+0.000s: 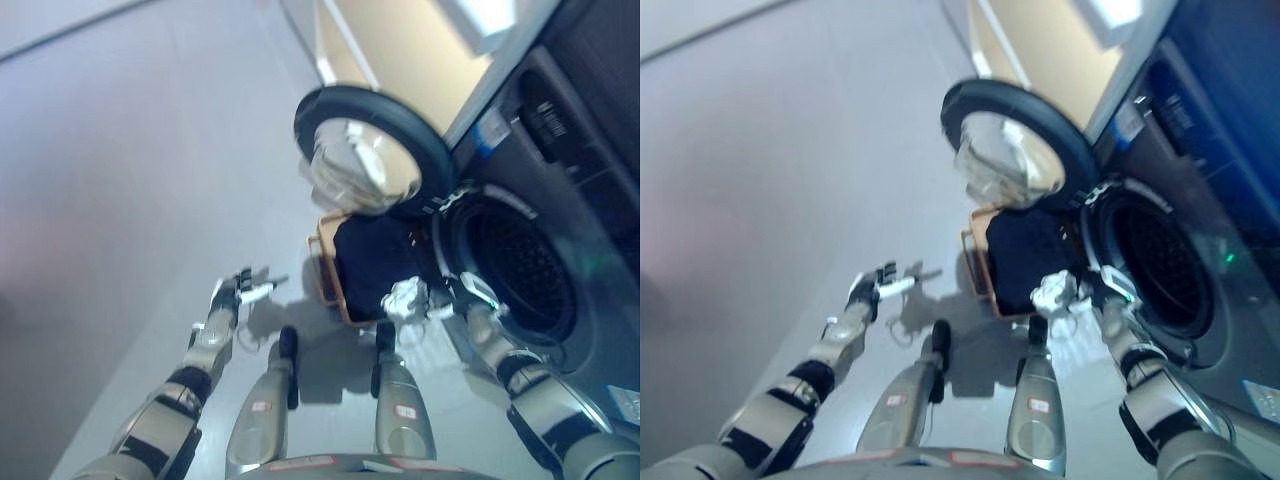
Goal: Put the clothes in the basket into the washing machine.
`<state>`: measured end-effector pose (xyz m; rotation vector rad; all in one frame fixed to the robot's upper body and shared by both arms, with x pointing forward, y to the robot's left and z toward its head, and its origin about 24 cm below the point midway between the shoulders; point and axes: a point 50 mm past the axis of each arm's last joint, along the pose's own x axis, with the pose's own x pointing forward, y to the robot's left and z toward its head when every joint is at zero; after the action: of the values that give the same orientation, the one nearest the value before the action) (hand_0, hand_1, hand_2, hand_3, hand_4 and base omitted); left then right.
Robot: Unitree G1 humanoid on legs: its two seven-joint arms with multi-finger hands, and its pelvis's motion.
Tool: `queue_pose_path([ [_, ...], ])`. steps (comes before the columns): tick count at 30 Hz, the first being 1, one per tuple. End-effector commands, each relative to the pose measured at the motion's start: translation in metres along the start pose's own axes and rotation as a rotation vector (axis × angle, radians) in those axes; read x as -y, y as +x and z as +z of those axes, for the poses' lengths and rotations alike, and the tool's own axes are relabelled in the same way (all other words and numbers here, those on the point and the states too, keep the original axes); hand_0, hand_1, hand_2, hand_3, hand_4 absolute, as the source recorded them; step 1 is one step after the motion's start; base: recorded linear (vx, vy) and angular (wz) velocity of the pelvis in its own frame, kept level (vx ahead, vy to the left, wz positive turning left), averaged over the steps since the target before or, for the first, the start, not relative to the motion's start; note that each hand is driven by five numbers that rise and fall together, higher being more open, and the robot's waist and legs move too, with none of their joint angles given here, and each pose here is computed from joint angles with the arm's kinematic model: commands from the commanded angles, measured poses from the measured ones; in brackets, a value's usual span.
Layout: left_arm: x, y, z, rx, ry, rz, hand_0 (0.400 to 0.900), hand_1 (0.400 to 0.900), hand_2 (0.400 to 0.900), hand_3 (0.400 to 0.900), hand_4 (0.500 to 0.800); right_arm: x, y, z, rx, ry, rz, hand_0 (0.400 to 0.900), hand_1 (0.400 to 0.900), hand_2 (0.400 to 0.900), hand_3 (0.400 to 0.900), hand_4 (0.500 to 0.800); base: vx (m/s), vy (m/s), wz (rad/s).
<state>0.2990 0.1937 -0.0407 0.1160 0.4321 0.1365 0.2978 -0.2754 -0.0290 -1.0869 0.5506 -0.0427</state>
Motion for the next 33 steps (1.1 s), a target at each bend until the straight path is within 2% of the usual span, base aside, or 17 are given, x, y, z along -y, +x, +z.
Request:
queue_pose_path([
  [1, -0.024, 0.007, 0.050, 0.209, -0.066, 0.094, 0.900, 0.900, 0.900, 0.900, 0.800, 0.036, 0.010, 0.017, 0.022, -0.043, -0.142, 0.900, 0.900, 0.900, 0.900, 0.800, -0.154, 0.037, 0.21],
  [7, -0.008, 0.003, 0.088, 0.357, -0.125, 0.052, 0.900, 0.900, 0.900, 0.900, 0.800, 0.067, 0.016, 0.029, 0.001, 0.040, -0.251, 0.900, 0.900, 0.900, 0.900, 0.800, -0.111, 0.026, 0.15],
  [11, 0.003, -0.003, 0.116, 0.461, -0.161, 0.017, 0.900, 0.900, 0.900, 0.900, 0.800, 0.106, 0.018, 0.035, -0.021, 0.146, -0.369, 0.900, 0.900, 0.900, 0.900, 0.800, -0.093, 0.036, 0.08],
  [16, 0.008, -0.008, 0.132, 0.519, -0.180, 0.003, 0.900, 0.900, 0.900, 0.900, 0.800, 0.136, 0.017, 0.032, -0.062, 0.122, -0.444, 0.900, 0.900, 0.900, 0.900, 0.800, -0.052, 0.044, 0.02],
  [26, 0.005, -0.012, 0.144, 0.567, -0.190, 0.019, 0.900, 0.900, 0.900, 0.900, 0.800, 0.167, 0.011, 0.016, -0.144, 0.009, -0.509, 0.900, 0.900, 0.900, 0.900, 0.800, -0.002, 0.045, -0.02],
  [33, 0.001, -0.015, 0.161, 0.620, -0.200, 0.022, 0.900, 0.900, 0.900, 0.900, 0.800, 0.186, 0.007, 0.008, -0.195, -0.006, -0.485, 0.900, 0.900, 0.900, 0.900, 0.800, 0.000, 0.000, 0.00],
])
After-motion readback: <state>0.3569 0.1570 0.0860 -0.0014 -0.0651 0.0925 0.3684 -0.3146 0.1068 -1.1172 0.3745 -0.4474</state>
